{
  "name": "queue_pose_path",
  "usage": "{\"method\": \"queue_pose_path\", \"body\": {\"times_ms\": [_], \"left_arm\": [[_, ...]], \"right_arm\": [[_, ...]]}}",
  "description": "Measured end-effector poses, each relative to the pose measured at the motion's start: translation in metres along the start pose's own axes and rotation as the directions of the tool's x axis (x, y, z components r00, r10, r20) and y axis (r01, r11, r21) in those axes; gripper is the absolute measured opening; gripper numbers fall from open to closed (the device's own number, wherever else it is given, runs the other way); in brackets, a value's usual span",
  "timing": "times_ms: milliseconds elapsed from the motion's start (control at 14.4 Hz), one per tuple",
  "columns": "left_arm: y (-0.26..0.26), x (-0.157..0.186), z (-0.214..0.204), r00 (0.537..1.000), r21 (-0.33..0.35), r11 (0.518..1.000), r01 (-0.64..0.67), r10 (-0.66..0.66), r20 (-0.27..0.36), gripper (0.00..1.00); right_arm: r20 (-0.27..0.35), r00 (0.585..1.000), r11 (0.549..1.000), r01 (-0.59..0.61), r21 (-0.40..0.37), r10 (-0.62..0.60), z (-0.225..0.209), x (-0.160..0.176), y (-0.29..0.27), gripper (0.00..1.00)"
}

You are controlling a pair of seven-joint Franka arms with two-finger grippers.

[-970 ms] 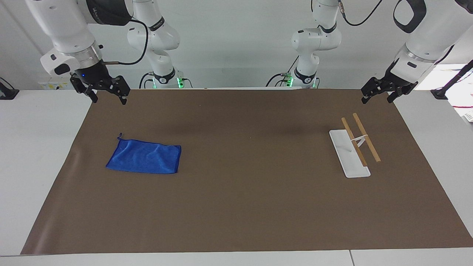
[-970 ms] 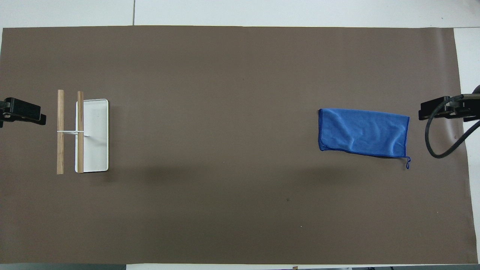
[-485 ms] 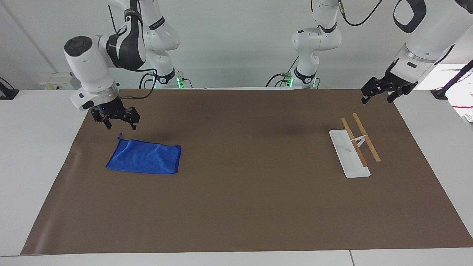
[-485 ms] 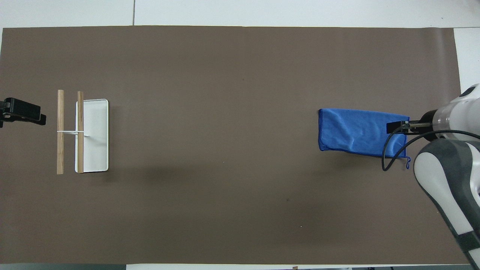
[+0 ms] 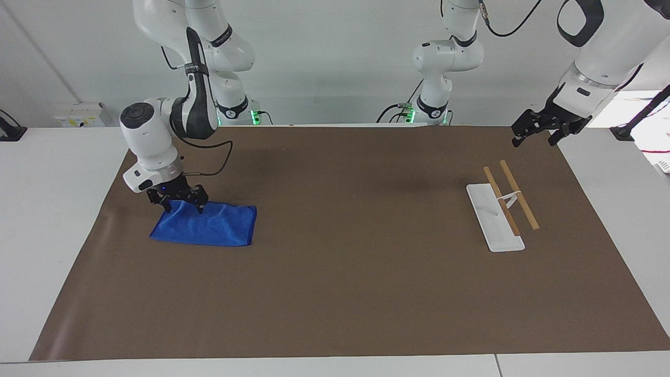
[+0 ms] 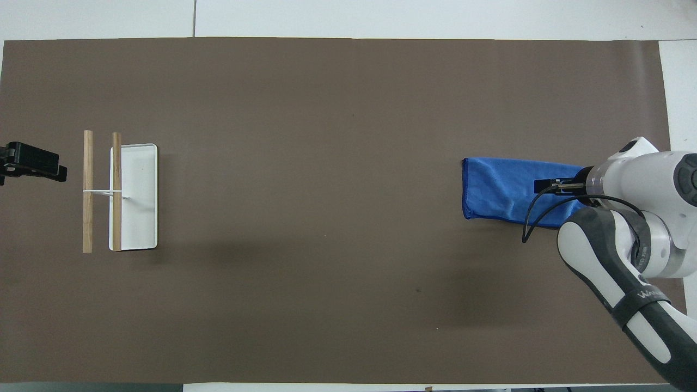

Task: Right arm passes towel to left arm to hang
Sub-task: 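Grasp the blue towel's near edge with the right gripper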

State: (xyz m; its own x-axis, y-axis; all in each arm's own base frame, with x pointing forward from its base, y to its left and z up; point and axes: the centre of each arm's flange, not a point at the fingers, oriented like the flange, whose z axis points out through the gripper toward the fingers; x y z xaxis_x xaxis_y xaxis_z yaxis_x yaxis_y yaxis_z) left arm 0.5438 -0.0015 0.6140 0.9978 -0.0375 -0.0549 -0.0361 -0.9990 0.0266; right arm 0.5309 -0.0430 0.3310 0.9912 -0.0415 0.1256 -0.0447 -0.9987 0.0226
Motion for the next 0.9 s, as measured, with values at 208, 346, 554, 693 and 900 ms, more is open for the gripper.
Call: {"method": "queue_pose_path", "body": {"times_ms": [208, 346, 554, 693, 900], "left_arm": [[0.000, 0.000, 0.000, 1.000, 0.000, 1.000, 0.000, 0.000, 0.000, 1.00], [0.000, 0.000, 0.000, 1.000, 0.000, 1.000, 0.000, 0.000, 0.000, 1.00], [0.000, 0.000, 0.000, 1.000, 0.000, 1.000, 0.000, 0.000, 0.000, 1.00], [0.000, 0.000, 0.000, 1.000, 0.000, 1.000, 0.000, 0.000, 0.000, 1.00], [0.000, 0.000, 0.000, 1.000, 0.000, 1.000, 0.000, 0.000, 0.000, 1.00]], "right_arm": [[0.016, 0.999, 1.000, 0.028, 0.003, -0.028, 0.018, -0.002, 0.000, 1.00], [0.030, 0.999, 0.999, 0.036, 0.003, -0.036, 0.026, -0.007, 0.003, 1.00], [0.024, 0.999, 1.000, 0.029, 0.005, -0.029, 0.035, -0.014, 0.009, 1.00], [0.035, 0.999, 1.000, 0.016, 0.012, -0.017, 0.044, -0.017, 0.010, 1.00], [0.039, 0.999, 0.999, 0.017, 0.034, -0.018, 0.049, -0.018, 0.011, 0.94]]}}
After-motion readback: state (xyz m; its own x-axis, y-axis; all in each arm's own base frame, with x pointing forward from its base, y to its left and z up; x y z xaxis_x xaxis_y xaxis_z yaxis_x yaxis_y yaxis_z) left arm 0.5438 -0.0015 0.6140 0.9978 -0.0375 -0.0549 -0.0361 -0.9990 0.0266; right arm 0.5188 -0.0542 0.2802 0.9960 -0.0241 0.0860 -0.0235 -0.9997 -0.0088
